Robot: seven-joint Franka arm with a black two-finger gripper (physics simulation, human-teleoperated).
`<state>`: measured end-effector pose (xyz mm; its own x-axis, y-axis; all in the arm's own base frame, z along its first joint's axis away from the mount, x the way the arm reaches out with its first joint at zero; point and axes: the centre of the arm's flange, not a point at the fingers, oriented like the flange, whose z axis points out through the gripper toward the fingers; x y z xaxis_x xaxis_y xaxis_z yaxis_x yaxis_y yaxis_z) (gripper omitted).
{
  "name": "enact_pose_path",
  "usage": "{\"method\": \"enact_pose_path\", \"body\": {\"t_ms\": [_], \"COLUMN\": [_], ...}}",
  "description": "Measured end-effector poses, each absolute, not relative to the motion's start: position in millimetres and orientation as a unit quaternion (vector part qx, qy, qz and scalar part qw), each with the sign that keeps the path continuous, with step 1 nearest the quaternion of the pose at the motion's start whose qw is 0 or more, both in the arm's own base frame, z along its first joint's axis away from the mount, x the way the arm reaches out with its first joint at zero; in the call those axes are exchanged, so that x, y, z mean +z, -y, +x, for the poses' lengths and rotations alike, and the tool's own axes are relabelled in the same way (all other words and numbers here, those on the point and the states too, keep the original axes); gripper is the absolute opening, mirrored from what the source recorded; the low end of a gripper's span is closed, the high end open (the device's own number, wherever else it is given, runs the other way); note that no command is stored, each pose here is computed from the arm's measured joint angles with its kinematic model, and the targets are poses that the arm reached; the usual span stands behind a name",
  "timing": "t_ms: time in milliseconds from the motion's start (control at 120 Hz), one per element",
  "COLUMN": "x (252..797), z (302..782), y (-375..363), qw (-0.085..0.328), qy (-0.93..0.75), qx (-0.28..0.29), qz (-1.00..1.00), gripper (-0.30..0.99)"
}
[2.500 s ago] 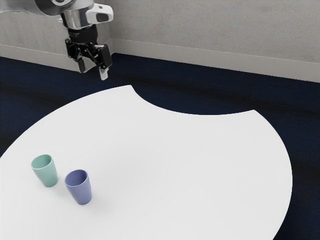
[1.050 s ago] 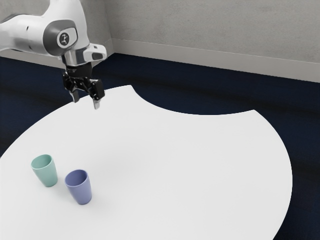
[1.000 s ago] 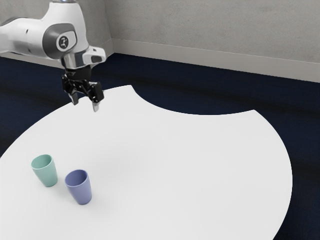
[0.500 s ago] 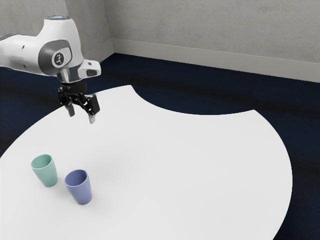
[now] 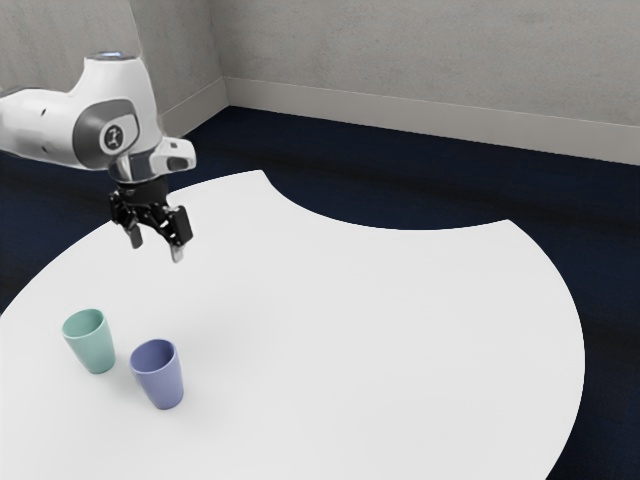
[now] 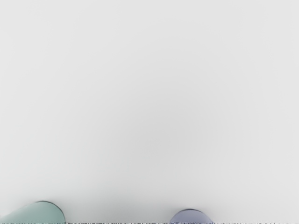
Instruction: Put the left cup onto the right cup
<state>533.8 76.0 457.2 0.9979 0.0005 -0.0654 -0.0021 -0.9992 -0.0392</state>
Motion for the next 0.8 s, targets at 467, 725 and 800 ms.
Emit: {"method": "enact_pose_path", "body": {"t_ms": [467,725,800], "x": [435.8,419.4,413.6], "z": [519.9,507.5,503.4], "y": [-117.0,-127.4,-126.1], "qw": [0.017,0.015,0.015], "qy": [0.036,0.047,0.047], "qx": [0.037,0.041,0.041], "qz": [-0.998,-0.998,-0.998], "gripper": [0.69,0.69,0.69]}}
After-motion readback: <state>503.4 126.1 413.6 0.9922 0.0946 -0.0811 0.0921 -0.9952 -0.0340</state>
